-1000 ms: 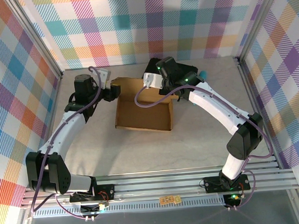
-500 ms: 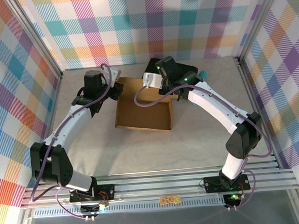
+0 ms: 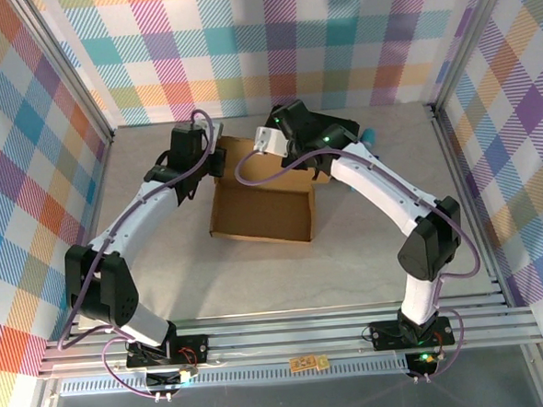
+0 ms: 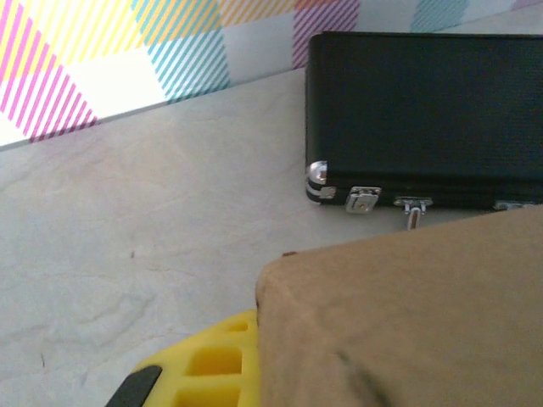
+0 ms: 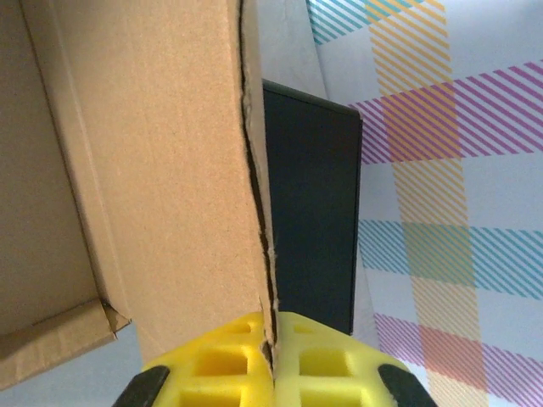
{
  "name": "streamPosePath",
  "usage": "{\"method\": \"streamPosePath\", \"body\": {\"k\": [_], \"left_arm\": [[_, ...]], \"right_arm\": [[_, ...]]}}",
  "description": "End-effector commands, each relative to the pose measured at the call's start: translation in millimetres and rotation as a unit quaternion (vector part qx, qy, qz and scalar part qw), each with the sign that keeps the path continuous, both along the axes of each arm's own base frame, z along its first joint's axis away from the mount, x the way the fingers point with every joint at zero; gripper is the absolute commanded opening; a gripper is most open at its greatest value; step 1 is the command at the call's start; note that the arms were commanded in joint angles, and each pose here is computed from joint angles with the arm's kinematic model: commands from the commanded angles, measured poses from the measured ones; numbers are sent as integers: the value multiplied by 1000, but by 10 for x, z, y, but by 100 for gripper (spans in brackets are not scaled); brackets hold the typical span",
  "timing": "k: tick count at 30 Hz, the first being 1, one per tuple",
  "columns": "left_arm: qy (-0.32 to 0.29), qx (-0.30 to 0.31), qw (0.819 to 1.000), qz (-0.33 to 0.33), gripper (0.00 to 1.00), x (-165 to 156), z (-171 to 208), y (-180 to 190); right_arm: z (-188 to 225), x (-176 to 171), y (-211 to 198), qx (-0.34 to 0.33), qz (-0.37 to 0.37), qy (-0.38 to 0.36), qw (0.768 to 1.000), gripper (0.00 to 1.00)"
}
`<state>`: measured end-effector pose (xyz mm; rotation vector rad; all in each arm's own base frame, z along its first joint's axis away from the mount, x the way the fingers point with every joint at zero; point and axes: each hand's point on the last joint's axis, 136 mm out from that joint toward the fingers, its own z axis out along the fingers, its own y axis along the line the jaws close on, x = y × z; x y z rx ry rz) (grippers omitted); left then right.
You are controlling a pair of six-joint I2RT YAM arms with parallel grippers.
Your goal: Fold the paper box
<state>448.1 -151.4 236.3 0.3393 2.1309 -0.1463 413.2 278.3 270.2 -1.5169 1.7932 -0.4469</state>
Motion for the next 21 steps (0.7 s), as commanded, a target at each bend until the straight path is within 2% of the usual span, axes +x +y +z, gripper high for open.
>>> {"method": "streamPosePath", "body": {"k": [1,4,9,14,18,21], "left_arm": [[16,-16,999,40,0,-37,-100,-48],[0,-11,998,63,0,-53,-158,33],[-57,14,997,58,0,-149,-160,147],[-94,29,995,35,0,-230,-139,155],[-102,28,994,29,0,-245,-133,145],[-106,29,994,31,0,-250,-120,152]], "right_arm": [[234,-108,347,89,-13,3,996,0],[230,-208,434,131,-39,37,990,0],[330,-343,340,190,-82,89,974,35],[722,-407,30,287,-113,105,946,54],[1073,-194,-435,388,-188,87,898,62],[1206,6,-809,476,-263,105,833,63]]}}
